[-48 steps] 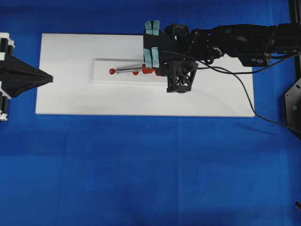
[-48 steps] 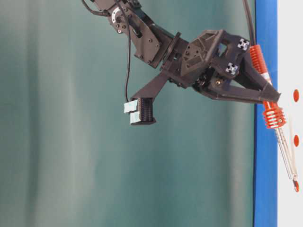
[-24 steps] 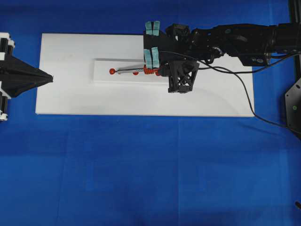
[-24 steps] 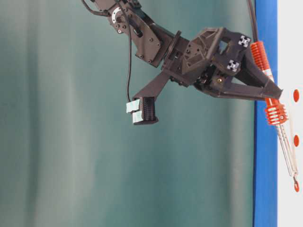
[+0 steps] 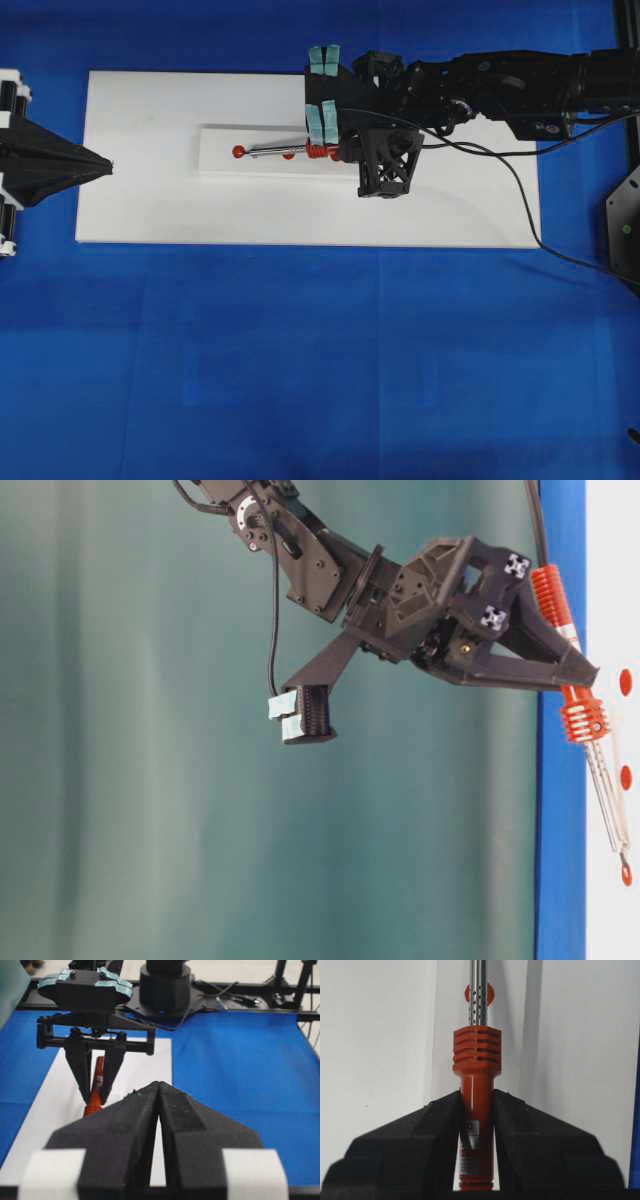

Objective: Touch the tip of the soldering iron to the mark.
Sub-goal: 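Lower the iron tip onto the leftmost red dot, then raise the iron and move it right above the strip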

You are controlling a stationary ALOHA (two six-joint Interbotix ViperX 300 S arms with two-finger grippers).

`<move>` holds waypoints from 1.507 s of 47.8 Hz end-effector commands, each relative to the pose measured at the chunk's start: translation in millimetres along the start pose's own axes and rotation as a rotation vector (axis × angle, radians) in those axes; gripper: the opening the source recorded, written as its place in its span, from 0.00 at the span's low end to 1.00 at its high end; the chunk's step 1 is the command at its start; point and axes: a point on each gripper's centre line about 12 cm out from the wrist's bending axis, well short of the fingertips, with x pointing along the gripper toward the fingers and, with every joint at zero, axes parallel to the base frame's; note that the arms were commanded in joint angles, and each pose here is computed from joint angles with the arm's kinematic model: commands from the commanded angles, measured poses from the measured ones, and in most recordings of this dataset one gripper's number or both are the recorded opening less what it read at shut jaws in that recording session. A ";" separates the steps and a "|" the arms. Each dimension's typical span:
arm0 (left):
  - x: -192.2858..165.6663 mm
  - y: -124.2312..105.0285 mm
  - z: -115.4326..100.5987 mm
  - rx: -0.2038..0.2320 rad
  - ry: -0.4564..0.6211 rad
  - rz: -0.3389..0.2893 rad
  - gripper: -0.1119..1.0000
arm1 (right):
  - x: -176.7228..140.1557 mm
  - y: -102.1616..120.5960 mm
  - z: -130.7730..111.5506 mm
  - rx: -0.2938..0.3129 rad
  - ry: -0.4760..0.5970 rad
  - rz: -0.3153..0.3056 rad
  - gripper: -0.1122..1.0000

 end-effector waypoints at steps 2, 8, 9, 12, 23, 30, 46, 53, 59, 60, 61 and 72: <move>1.4 -0.3 3.5 0.000 -0.011 -0.002 0.10 | -7.4 -1.6 13.2 0.000 -0.041 -0.007 0.16; 1.4 -0.3 3.5 0.000 -0.011 -0.002 0.10 | -7.4 -1.6 13.2 0.000 -0.041 -0.007 0.16; 1.4 -0.3 3.5 0.000 -0.011 -0.002 0.10 | -7.4 -1.6 13.2 0.000 -0.041 -0.007 0.16; 1.4 -0.3 3.5 0.000 -0.011 -0.002 0.10 | -7.4 -1.6 13.2 0.000 -0.041 -0.007 0.16; 1.4 -0.3 3.5 0.000 -0.011 -0.002 0.10 | -7.4 -1.6 13.2 0.001 -0.041 -0.007 0.16; 1.4 -0.3 3.5 0.000 -0.011 -0.002 0.10 | -7.4 -1.6 13.2 0.003 -0.041 -0.006 0.16; 1.4 -0.3 3.5 -0.002 -0.011 -0.002 0.10 | -21.3 -0.9 20.7 0.002 -0.067 -0.006 0.16; 1.4 -0.3 3.5 -0.002 -0.011 -0.002 0.10 | -53.0 2.2 33.6 -0.008 -0.110 0.000 0.16; 1.4 -0.4 3.5 0.000 -0.011 -0.002 0.10 | -80.8 4.3 43.4 -0.016 -0.154 0.001 0.16; 1.4 -0.1 3.5 0.000 -0.011 -0.001 0.10 | -85.9 4.7 44.8 -0.017 -0.161 0.001 0.16; 1.4 -0.4 3.5 0.000 -0.011 -0.002 0.10 | -89.0 5.0 45.4 -0.018 -0.166 0.001 0.16; 1.4 -0.3 3.5 -0.002 -0.011 -0.002 0.10 | -97.0 5.5 45.3 -0.025 -0.174 -0.001 0.16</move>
